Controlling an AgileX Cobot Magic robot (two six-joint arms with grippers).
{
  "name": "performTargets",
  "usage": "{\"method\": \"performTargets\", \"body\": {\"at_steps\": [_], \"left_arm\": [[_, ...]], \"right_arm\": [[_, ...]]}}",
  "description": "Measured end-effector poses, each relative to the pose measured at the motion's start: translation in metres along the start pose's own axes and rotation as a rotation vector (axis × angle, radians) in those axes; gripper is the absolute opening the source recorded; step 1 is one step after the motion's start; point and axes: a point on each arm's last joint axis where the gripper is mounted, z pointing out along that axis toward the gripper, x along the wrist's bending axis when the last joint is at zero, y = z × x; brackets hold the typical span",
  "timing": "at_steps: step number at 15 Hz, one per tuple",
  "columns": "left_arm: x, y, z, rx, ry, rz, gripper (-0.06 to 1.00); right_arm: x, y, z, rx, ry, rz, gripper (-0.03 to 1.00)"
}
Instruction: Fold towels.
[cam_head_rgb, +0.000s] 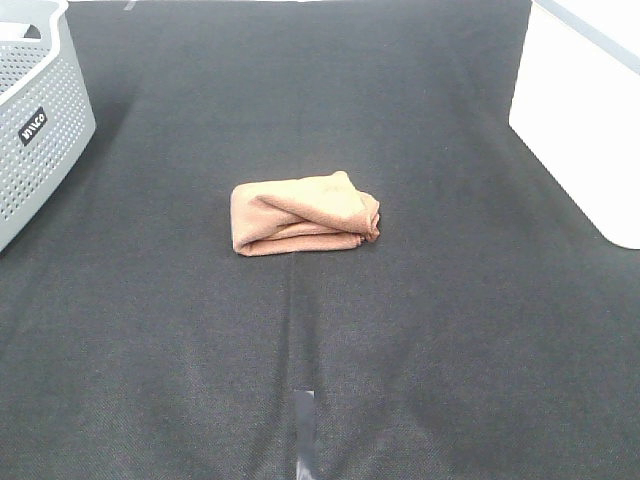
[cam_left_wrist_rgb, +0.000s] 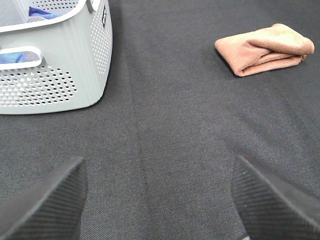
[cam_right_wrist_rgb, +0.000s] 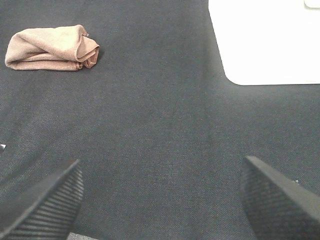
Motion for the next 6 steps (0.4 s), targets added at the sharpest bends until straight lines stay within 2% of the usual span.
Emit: {"method": "performTargets", "body": {"at_steps": [6], "left_arm": [[0.0,0.0,0.0,0.0,0.0,0.001,0.76]], "right_arm": [[0.0002,0.0,0.0,0.0,0.002,0.001,0.8]]}}
